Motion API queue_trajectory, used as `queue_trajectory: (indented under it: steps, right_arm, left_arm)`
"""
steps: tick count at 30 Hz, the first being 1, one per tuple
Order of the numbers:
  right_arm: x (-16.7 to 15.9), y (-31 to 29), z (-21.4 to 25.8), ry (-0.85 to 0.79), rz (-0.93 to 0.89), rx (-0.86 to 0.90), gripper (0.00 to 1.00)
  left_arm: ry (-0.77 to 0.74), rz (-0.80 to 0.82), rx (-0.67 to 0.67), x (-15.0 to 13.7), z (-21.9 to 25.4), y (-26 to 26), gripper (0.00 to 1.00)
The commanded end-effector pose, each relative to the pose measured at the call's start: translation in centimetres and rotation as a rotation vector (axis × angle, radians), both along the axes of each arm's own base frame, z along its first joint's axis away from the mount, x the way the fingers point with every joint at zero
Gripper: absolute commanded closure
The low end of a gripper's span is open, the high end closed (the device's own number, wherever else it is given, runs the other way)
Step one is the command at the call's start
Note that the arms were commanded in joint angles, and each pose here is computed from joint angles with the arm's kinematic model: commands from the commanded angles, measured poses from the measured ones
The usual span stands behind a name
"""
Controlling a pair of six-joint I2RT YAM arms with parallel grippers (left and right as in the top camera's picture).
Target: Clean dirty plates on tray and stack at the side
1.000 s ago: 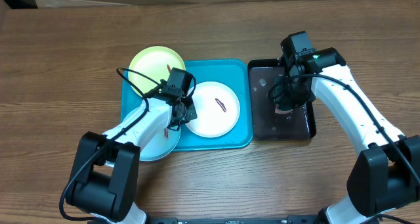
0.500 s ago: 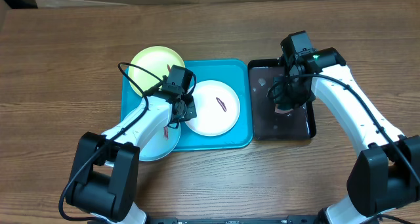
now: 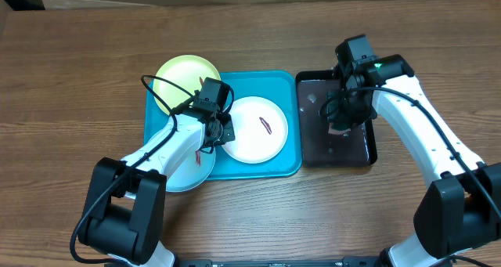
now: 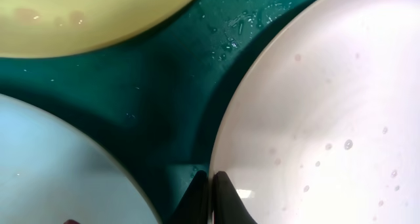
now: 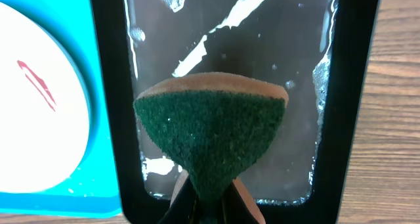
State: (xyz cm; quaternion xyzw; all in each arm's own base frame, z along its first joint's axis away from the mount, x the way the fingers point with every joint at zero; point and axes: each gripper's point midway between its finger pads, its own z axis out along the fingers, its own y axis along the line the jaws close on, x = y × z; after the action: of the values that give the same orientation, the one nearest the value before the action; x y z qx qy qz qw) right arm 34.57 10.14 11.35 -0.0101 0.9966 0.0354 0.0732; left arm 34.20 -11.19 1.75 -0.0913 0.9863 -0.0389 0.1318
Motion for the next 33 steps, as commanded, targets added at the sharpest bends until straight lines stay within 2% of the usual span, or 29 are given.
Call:
queue_trajectory:
  steps: [1, 6, 13, 21, 30, 33]
  right_arm:
    - [0.9, 0.8, 2.4, -0.070, 0.025, 0.010, 0.96]
    - [-0.6, 1.1, 0.4, -0.018, 0.065, -0.010, 0.96]
    - [-0.2, -0.1, -4.2, -0.056, 0.055, -0.065, 0.96]
    - [-0.2, -0.4, 0.2, -0.048, 0.049, -0.071, 0.96]
    - [-0.6, -0.5, -2.8, -0.052, 0.048, -0.070, 0.96]
    - [0.0, -0.3, -1.9, -0.072, 0.045, -0.063, 0.96]
  left_arm:
    - [0.005, -0.024, -0.039, 0.2, 0.3, -1.0, 0.96]
    - [0.005, -0.024, -0.040, 0.2, 0.3, -1.0, 0.96]
    - [0.019, -0.029, -0.083, 0.0, 0.3, -1.8, 0.96]
    - [0.014, -0.023, -0.089, 0.1, 0.3, -1.8, 0.96]
    - [0.020, 0.027, -0.100, 0.4, 0.3, -0.8, 0.96]
    - [0.025, 0.038, -0.118, 0.5, 0.4, -0.5, 0.96]
